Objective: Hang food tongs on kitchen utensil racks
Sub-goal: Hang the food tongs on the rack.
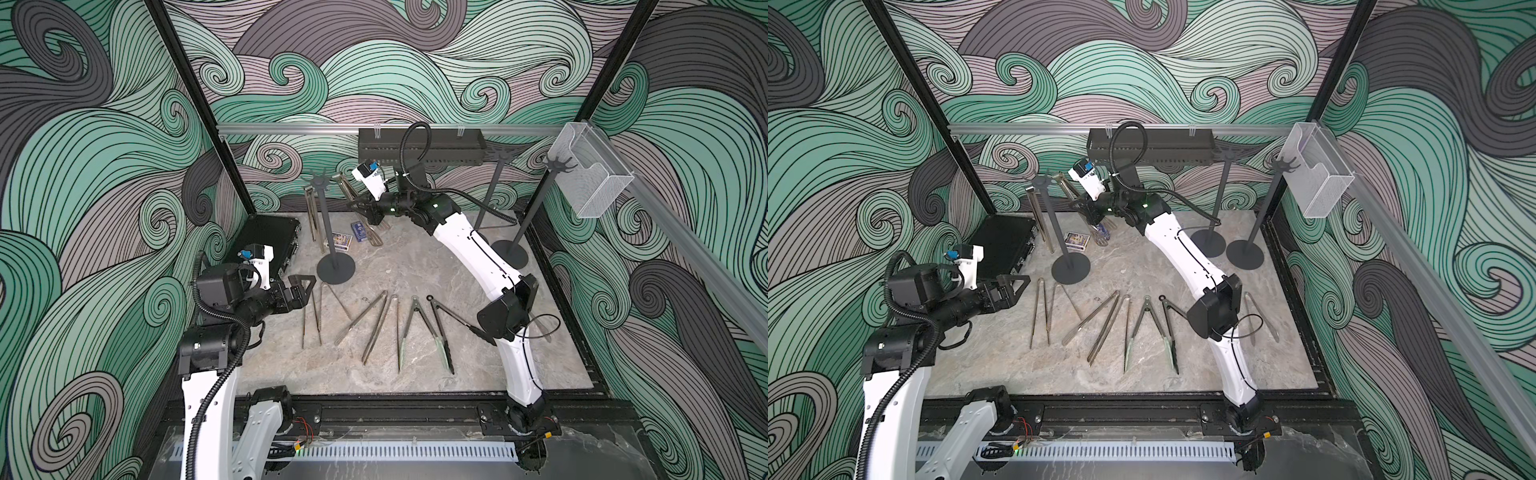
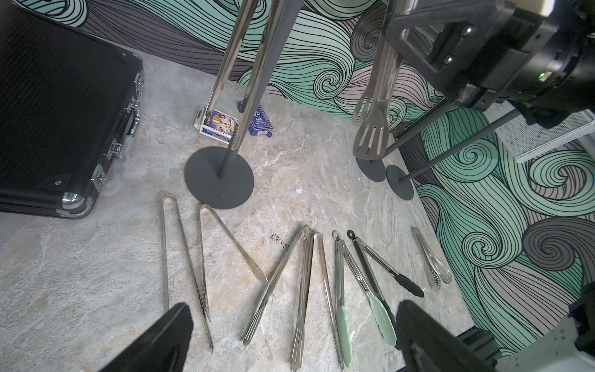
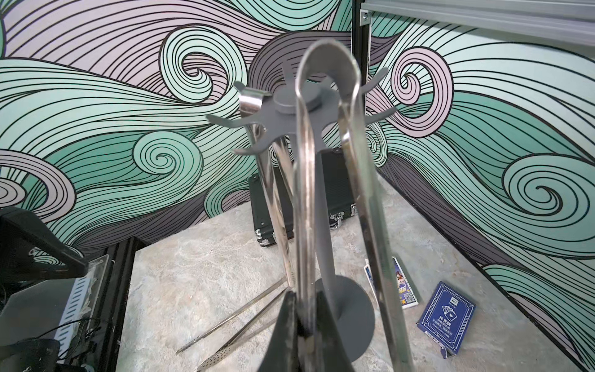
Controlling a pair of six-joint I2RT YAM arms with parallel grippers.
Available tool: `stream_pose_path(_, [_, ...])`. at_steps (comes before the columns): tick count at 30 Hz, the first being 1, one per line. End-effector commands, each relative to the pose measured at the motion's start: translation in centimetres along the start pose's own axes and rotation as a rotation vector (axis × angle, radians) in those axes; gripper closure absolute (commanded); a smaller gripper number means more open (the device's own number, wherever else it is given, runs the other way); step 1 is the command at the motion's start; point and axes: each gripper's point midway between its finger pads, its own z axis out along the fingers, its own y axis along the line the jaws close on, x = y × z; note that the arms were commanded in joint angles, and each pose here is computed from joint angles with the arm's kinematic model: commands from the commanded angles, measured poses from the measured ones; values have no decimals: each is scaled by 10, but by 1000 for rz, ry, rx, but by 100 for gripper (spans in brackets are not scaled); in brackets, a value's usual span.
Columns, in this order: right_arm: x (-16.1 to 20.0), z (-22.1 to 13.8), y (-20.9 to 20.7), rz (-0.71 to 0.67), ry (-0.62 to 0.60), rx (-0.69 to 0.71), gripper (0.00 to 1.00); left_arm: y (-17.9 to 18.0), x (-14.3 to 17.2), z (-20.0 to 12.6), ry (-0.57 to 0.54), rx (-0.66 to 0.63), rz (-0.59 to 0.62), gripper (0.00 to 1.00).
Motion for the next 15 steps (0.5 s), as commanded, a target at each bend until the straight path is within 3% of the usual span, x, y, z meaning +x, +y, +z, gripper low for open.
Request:
stream_pose_path(1, [-13, -3, 3, -11, -28, 2, 100, -6, -2, -2, -14, 26, 28, 1])
stream_pose_path(15, [-1, 12, 2, 9, -4, 3, 100, -5, -1, -1, -11, 27, 28, 1])
